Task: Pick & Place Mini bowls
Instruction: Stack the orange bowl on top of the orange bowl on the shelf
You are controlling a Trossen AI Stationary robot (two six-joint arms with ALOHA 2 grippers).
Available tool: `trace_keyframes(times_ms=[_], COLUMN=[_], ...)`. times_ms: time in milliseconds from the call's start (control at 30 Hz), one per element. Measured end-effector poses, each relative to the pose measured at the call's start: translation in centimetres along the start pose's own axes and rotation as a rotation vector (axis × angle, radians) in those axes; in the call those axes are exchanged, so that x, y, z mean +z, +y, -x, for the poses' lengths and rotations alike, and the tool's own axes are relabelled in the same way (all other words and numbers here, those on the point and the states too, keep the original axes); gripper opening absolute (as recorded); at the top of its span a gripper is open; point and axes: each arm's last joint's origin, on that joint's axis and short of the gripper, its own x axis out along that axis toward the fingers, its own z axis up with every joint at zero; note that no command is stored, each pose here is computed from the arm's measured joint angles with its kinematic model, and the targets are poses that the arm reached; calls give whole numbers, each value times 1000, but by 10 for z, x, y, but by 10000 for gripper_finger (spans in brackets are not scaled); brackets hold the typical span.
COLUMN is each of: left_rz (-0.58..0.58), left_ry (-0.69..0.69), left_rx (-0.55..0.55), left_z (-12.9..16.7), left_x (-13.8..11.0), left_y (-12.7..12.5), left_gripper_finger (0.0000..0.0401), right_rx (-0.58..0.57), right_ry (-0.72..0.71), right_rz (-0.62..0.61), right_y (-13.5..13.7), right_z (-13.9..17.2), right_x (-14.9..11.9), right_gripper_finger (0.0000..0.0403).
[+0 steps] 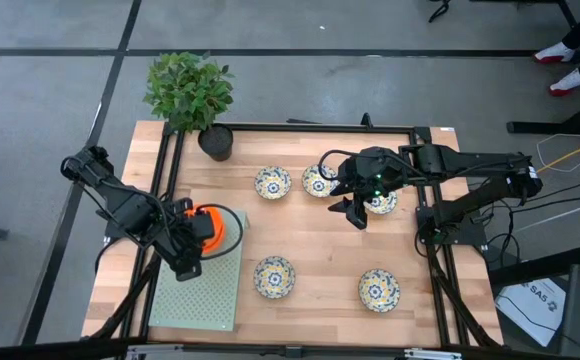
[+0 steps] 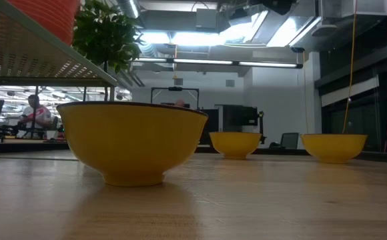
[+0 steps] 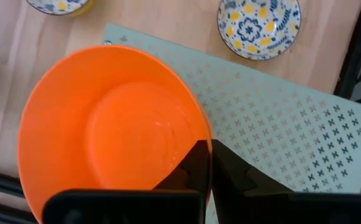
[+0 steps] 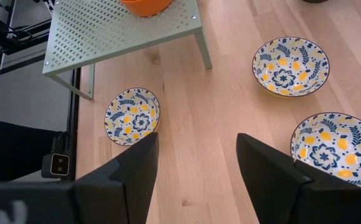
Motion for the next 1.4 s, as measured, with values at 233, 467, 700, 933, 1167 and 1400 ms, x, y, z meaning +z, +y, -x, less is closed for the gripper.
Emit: trace_keyframes(times_ms=[233, 467, 700, 933, 1167, 1400], left_rz=[49, 58, 47, -6, -3, -46], left_ry=[-10, -2, -9, 17, 17, -9], left_rx=[14, 29, 82, 65, 48, -11], left_z=[-2, -14, -13, -14, -14, -3], left_x=[0, -5, -6, -7, -6, -1], left_y=[0, -3, 1, 1, -1, -3], left_gripper_finger=[3, 3, 3, 23, 85, 116], right_rx=[0, 0, 0, 0, 0, 0], right_ry=[0, 0, 0, -1, 0, -1], right_rz=[-1, -2, -1, -1, 2, 26], right_y=[0, 0, 0, 0, 0, 0], right_z=[0, 0, 0, 0, 0, 0], right_x=[0, 0, 0, 0, 0, 0], right_gripper_finger=[215, 215, 215, 215, 215, 215])
